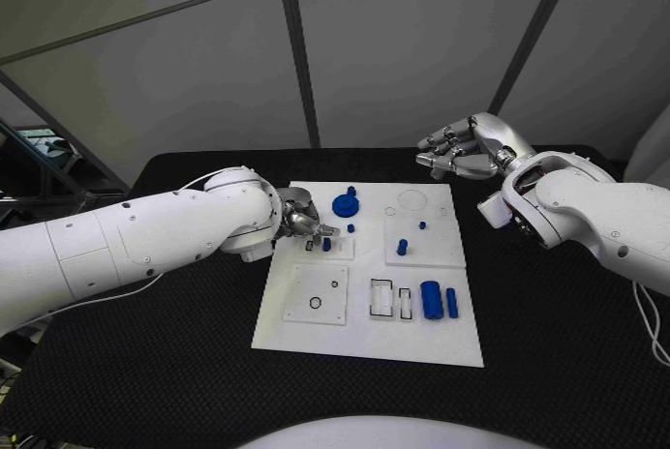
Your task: Assemble the parts on the task board
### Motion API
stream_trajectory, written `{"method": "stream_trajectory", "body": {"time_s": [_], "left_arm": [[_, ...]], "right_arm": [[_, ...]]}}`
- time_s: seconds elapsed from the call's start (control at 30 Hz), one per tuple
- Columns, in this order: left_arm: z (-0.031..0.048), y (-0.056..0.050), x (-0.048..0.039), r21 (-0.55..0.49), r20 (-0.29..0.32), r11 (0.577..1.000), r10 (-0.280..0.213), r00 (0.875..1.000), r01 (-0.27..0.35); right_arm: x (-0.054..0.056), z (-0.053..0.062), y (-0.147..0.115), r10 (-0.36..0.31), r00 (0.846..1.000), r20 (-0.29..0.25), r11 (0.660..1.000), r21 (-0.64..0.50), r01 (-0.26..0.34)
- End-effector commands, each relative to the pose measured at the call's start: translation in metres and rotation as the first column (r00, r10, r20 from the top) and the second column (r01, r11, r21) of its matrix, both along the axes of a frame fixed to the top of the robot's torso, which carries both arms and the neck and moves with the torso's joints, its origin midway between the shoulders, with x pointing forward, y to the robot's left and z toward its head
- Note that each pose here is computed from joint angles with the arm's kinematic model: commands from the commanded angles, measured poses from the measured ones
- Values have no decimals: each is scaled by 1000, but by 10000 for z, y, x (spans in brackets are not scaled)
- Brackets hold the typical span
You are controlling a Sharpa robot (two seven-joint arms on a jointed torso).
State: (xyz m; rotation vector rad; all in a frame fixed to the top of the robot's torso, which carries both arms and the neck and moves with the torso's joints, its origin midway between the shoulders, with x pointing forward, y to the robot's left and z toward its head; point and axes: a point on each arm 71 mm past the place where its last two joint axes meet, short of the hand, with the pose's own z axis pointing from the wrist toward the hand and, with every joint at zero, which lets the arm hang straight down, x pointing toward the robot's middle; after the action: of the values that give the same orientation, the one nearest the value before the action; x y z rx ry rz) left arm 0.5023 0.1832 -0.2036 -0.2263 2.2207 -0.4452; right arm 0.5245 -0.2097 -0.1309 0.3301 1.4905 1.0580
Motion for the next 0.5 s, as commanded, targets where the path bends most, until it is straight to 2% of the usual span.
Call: {"method": "stream_trajectory", "body": {"time_s": [0.03,0.27,0.4,0.5], "left_arm": [[83,-2,11,-12,-5,1000,-6,1000,6],[327,57,87,-55,20,998,10,1000,-9],[440,152,184,-39,14,999,14,1000,-13],[481,215,278,-18,1,1000,16,1000,-16]], "right_arm": [[7,15,8,3,1000,6,1000,6,-3],[20,8,10,1,1000,2,1000,9,-1],[25,5,6,-1,1000,1,1000,9,1],[27,3,3,-2,1000,0,1000,8,2]]}}
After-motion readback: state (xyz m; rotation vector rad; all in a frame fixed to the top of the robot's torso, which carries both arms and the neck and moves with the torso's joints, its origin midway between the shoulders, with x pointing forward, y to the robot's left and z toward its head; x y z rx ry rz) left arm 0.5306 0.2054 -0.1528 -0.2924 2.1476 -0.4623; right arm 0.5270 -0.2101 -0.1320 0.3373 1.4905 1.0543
